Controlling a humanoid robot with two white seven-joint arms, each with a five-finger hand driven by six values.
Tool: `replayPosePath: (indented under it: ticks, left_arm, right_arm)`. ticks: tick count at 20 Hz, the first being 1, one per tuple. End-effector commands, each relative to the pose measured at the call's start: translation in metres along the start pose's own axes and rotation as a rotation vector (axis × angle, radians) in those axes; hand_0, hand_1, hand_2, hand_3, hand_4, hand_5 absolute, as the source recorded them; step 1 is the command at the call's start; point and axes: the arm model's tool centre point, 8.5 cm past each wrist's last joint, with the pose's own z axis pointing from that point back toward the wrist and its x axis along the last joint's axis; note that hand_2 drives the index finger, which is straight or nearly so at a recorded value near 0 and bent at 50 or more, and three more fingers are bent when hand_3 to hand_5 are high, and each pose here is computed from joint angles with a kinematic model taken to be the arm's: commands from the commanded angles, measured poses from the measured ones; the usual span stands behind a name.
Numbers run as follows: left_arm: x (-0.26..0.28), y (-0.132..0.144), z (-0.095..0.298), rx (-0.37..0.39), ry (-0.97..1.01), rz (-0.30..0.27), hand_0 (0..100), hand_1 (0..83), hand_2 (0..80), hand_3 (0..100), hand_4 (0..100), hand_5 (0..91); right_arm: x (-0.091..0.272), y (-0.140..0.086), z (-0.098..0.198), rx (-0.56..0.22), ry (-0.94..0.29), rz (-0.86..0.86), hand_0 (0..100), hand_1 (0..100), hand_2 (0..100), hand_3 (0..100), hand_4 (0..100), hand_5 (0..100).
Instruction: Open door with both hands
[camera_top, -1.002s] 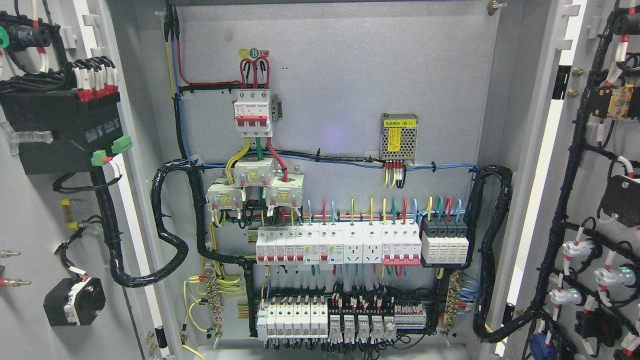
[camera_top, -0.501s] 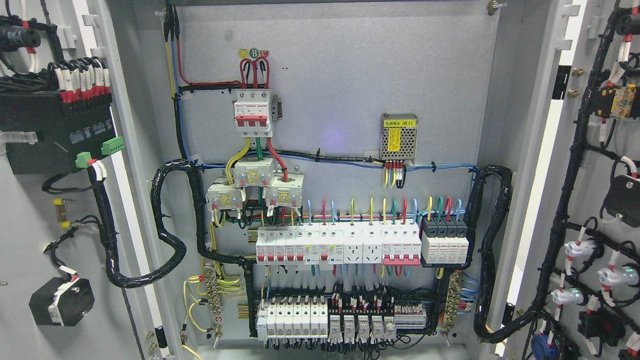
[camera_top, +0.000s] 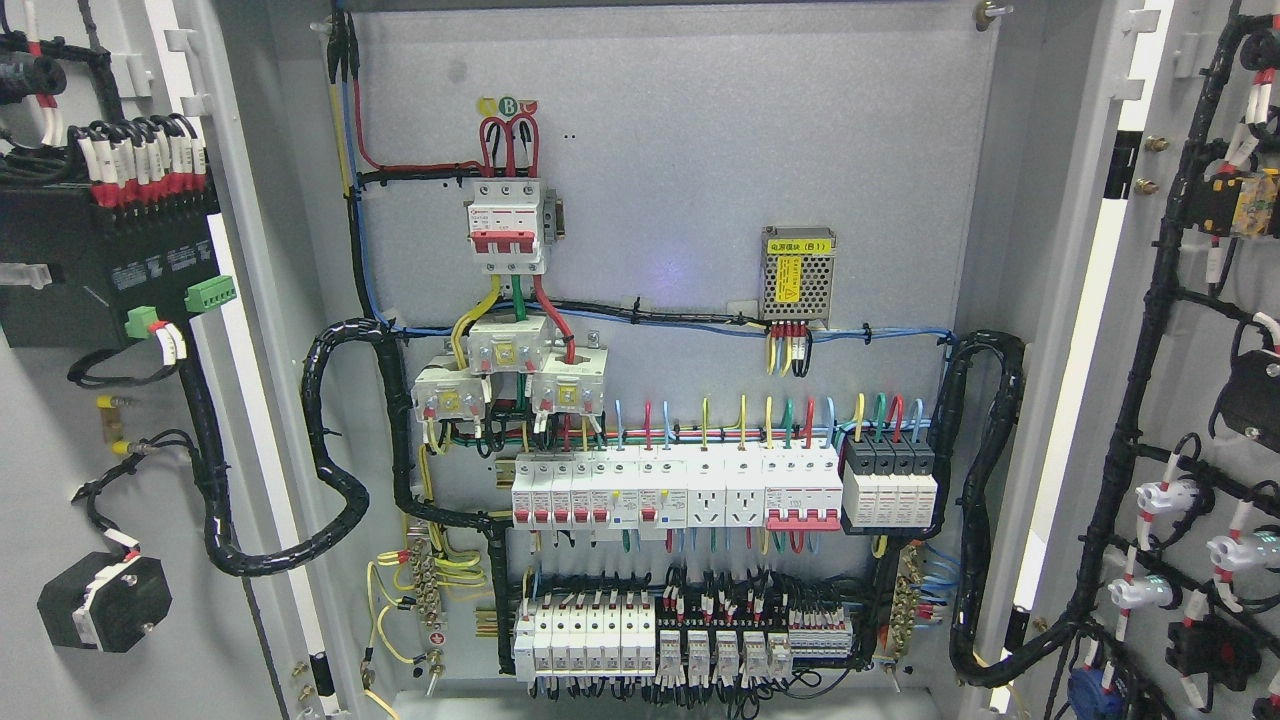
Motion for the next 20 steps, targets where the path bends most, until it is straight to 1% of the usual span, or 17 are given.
replayPosePath:
  ticks: [1,3,9,13,14,16,20]
  left_arm:
    - [0.026,0.021,0.004,0.029,-0.302,-0.126,0,0.0,0.0,0,4,0.0]
    - [0.023,0.028,0.000,0.040,-0.276,-0.137,0,0.0,0.0,0,4,0.0]
    - [0.014,0.039,-0.010,0.064,-0.216,-0.143,0,0.0,0.0,0,4,0.0]
    - [0.010,0.056,-0.016,0.107,-0.163,-0.148,0,0.0,0.0,0,4,0.0]
    - [0.008,0.059,-0.016,0.115,-0.147,-0.147,0,0.0,0.0,0,4,0.0]
    - [0.005,0.065,-0.021,0.119,-0.118,-0.141,0,0.0,0.0,0,4,0.0]
    - [-0.007,0.073,-0.027,0.139,-0.051,-0.127,0,0.0,0.0,0,4,0.0]
  right_arm:
    - [0.006,-0.017,0.003,0.019,0.020,0.020,0,0,0,0,0,0]
    - [0.006,-0.016,0.004,0.031,0.020,0.006,0,0,0,0,0,0]
    - [0.007,-0.017,0.006,0.064,0.022,0.007,0,0,0,0,0,0]
    - [0.012,-0.025,0.004,0.046,0.022,-0.015,0,0,0,0,0,0]
    - [0.013,-0.027,0.004,0.048,0.028,-0.009,0,0,0,0,0,0]
    - [0.012,-0.027,0.006,0.075,0.038,-0.006,0,0,0,0,0,0]
    - [0.013,-0.032,0.007,0.077,0.034,-0.026,0,0,0,0,0,0]
